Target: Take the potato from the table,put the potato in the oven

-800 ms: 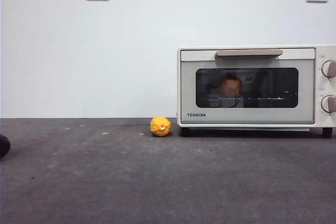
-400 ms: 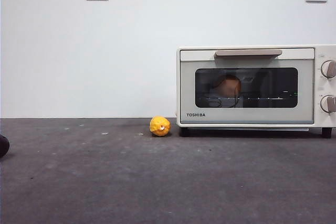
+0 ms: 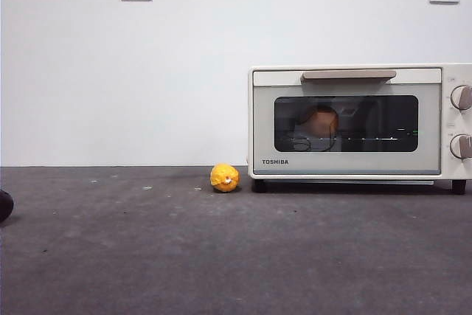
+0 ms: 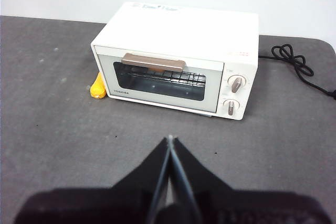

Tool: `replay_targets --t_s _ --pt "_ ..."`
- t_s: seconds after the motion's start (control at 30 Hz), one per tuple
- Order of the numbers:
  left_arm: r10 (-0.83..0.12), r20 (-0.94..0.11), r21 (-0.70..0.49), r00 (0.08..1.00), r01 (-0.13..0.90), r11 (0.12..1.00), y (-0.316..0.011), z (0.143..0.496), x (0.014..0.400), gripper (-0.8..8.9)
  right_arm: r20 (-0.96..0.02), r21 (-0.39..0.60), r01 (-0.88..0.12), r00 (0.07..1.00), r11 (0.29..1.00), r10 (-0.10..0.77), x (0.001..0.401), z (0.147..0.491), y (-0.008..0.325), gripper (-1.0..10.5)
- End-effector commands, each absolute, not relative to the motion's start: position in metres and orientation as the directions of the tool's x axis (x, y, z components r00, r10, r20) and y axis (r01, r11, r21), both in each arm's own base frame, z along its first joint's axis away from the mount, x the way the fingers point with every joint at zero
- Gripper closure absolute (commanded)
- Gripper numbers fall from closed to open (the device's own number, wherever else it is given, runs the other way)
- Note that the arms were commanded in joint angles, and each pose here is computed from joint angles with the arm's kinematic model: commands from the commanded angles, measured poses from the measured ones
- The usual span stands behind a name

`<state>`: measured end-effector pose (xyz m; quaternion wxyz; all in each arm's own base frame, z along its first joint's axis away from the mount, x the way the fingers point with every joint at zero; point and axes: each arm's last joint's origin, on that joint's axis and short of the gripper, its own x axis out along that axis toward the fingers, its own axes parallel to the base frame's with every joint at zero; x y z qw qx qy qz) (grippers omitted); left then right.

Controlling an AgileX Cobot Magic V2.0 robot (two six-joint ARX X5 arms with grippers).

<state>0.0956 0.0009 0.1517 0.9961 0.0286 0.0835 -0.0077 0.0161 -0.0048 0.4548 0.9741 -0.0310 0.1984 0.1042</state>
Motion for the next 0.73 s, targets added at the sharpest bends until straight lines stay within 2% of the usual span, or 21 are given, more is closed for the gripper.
replay_targets --t_s 0.03,0.73 --pt "-0.011 -0.173 0.057 0.985 0.021 0.998 0.0007 0.1486 0.0960 8.17 -0.414 -0.024 -0.212 0.892 0.977 0.183 0.0164 0.4520 -0.0045 9.5" --pt "-0.020 -0.181 0.046 0.983 0.029 0.999 0.0003 0.1483 0.0973 8.17 -0.414 -0.024 -0.212 0.892 0.977 0.183 0.0164 0.4520 -0.0045 9.5"
